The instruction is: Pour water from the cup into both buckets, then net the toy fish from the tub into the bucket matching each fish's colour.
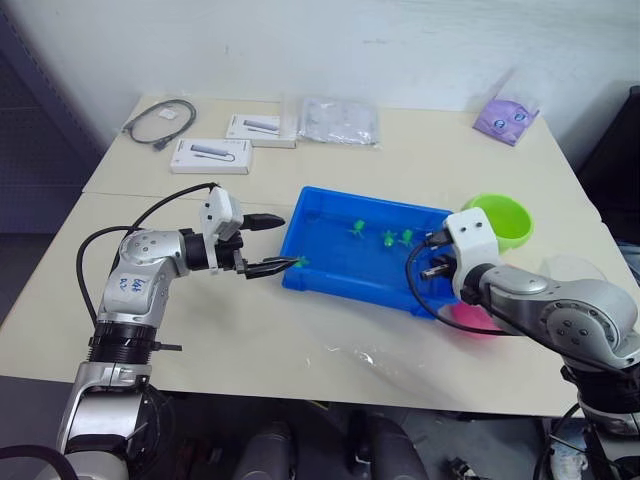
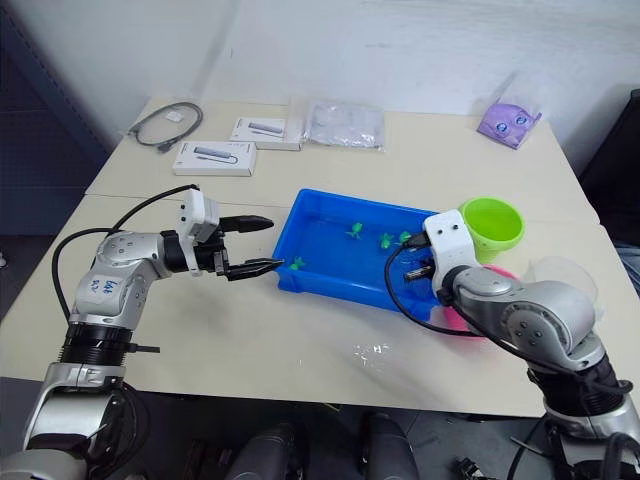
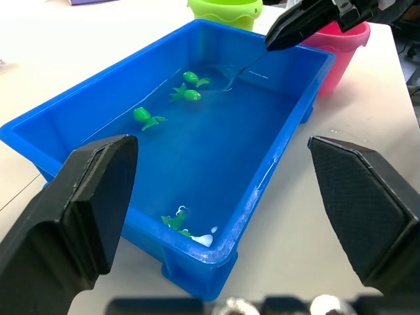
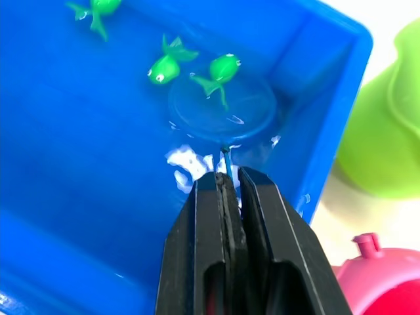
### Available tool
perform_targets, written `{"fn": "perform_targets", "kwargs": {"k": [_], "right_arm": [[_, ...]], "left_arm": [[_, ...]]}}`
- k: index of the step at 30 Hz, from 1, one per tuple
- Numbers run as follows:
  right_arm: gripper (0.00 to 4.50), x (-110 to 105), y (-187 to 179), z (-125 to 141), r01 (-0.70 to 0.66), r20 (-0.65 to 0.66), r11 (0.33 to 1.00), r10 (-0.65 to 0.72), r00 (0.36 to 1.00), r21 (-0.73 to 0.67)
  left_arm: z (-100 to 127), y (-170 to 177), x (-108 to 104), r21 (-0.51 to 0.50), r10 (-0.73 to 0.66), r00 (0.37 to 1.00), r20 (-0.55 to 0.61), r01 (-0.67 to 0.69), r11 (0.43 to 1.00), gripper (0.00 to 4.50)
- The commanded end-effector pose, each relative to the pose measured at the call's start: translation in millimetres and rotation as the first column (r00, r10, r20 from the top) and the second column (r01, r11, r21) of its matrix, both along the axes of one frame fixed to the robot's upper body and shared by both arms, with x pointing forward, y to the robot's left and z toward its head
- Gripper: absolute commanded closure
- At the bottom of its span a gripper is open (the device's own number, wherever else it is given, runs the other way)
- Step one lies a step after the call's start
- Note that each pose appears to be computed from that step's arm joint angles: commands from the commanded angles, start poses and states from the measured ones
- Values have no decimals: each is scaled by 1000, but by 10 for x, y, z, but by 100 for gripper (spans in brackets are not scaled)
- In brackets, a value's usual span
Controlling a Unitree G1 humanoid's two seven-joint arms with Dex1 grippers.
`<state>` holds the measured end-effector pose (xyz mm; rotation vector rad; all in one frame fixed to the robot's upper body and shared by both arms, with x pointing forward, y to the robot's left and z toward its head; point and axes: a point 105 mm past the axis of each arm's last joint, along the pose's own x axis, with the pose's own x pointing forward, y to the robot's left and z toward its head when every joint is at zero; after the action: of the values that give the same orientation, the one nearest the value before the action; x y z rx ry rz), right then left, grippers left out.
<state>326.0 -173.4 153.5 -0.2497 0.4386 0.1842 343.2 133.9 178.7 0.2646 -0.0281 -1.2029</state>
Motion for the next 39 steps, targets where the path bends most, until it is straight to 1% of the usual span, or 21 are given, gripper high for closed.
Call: {"fn": "perform_targets", "kwargs": {"k": [1,10,15,18,20,23,27,29,30,33,38,39], "right_arm": [[450,-11,-45,152,-6,78,1000,6,997,-6],[450,-76,-110,188,-35,113,997,42,993,-64],[450,-176,-175,263,-56,140,996,66,988,-72],[450,-306,-221,348,-88,165,996,89,982,-17],[450,-347,-237,370,-95,173,995,94,980,-5],[450,-401,-205,435,-132,210,989,115,971,67],[450,-509,-208,566,-179,279,976,139,950,124],[450,-551,-246,609,-173,301,976,128,945,128],[450,-566,-281,669,-164,332,977,111,937,134],[450,-597,-456,774,-102,371,985,45,927,137],[450,-636,-795,808,12,380,996,-44,924,87],[450,-635,-860,801,38,383,998,-57,922,58]], "left_arm": [[102,1,-31,-11,-14,999,45,14,1000,4],[113,24,-40,-6,-13,999,47,13,1000,4],[114,24,-44,-8,-15,999,47,16,1000,4],[124,11,-41,-21,-23,999,45,24,1000,4],[133,4,-40,-31,-26,999,44,28,999,4],[154,-17,-37,-54,-33,998,46,35,998,4],[293,-136,-14,-143,-68,994,86,79,987,4],[317,-165,12,-156,-64,994,89,78,985,4],[327,-179,26,-159,-63,994,92,77,984,4],[384,-245,73,-190,-59,993,101,78,979,4],[444,-325,70,-211,-81,990,114,104,972,4],[444,-323,71,-213,-80,990,112,103,972,4]]}}
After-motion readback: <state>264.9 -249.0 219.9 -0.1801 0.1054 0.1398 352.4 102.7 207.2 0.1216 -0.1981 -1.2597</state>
